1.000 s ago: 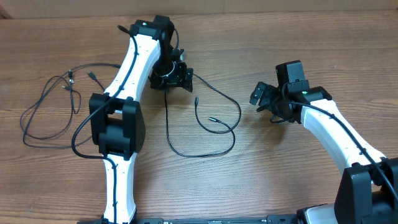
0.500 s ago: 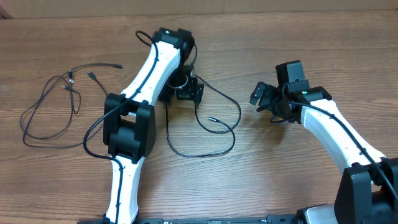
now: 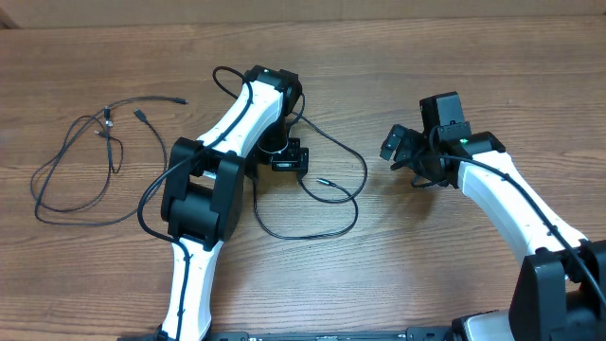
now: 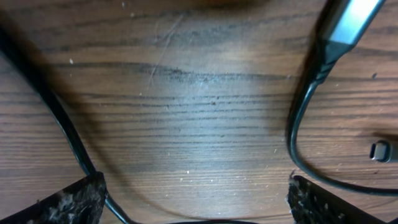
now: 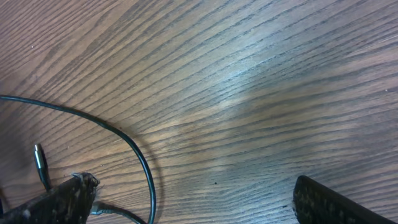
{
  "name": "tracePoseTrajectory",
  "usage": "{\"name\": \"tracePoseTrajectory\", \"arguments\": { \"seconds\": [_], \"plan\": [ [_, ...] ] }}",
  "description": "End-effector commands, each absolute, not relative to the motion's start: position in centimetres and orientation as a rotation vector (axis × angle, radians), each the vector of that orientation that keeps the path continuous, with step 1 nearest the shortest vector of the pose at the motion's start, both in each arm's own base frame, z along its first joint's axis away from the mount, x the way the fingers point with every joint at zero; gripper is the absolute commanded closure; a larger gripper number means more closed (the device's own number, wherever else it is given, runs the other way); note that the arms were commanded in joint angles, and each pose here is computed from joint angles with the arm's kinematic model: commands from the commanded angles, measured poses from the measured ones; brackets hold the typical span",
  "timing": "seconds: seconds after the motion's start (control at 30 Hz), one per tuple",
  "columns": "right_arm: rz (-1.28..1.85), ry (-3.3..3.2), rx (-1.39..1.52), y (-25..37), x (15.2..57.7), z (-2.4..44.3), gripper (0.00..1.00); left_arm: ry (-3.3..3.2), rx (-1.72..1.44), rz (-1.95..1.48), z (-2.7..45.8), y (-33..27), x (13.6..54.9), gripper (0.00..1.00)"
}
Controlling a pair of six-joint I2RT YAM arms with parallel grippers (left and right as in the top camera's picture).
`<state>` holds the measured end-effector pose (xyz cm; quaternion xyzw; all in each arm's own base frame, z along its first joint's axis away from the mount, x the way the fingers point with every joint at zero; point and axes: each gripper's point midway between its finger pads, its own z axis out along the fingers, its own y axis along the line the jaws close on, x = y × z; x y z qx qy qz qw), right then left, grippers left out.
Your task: Untangle cables
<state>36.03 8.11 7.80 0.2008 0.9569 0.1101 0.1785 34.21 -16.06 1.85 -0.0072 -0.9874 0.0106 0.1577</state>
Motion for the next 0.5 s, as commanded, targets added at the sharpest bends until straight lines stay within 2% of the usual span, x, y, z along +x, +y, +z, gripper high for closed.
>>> {"name": "tracePoseTrajectory", "arguments": {
  "seconds": [0.0,0.3,0.47],
  "plan": [
    [0.295,2.692,0.562,7.9,36.3,8.1,0.00,-2.835,0.018,0.010,1.8,-16.2,34.2,0.08],
    [0.295,2.692,0.562,7.9,36.3,8.1,0.00,-2.990,0.138,0.046,6.2,-17.2,35.7,0.07],
    [0.295,2.692,0.562,7.9,36.3,8.1,0.00,-3.035,0.186,-0.026,6.2,-18.7,35.3,0.07]
  ]
}}
